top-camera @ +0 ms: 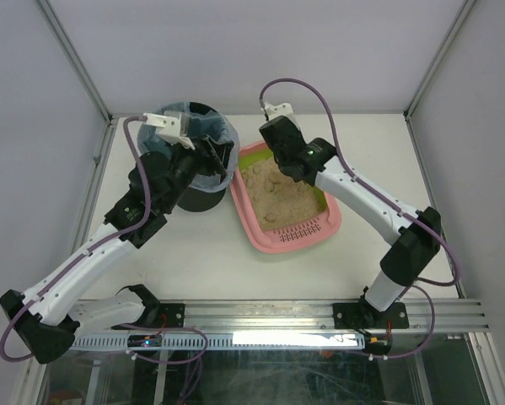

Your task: Clean the litter box

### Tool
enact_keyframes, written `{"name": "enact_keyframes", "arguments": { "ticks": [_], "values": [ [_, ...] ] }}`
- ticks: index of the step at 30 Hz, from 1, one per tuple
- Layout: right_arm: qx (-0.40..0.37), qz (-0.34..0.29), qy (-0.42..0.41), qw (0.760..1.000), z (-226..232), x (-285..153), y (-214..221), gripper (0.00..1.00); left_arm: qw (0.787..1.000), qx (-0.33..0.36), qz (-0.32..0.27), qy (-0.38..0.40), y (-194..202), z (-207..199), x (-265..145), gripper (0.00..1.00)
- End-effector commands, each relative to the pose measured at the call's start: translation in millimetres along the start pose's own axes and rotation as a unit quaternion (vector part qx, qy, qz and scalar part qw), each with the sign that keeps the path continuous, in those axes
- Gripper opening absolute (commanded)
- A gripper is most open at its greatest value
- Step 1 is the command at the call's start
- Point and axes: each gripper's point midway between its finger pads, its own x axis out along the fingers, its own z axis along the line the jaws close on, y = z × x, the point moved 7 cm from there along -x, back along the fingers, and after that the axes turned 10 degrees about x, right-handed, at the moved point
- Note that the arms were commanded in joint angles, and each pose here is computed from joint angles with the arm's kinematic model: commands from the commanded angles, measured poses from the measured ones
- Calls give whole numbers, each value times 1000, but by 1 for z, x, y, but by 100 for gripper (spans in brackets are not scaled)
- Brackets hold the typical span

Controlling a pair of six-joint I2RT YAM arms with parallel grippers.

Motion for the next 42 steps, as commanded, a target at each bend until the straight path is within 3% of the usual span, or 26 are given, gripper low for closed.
{"name": "enact_keyframes", "arguments": {
  "ticks": [1,8,14,22,33,42],
  "values": [
    [-71,-27,89,993,-5,-6,-20,0,997,4,-78,6,-20,2,-11,64],
    [-143,5,121,982,18,21,-13,0,989,-9,-120,-84,-31,27,-30,66],
    [-159,25,121,980,34,44,-1,0,965,-23,-177,-191,-40,57,-57,71],
    [-159,69,95,980,46,64,16,0,957,-16,-191,-217,-44,64,-64,73],
    [-57,99,-25,993,64,70,3,0,960,-9,-183,-213,-41,63,-59,73],
    [44,125,-124,983,67,67,-25,0,965,-4,-170,-201,-37,58,-52,73]
  ]
}}
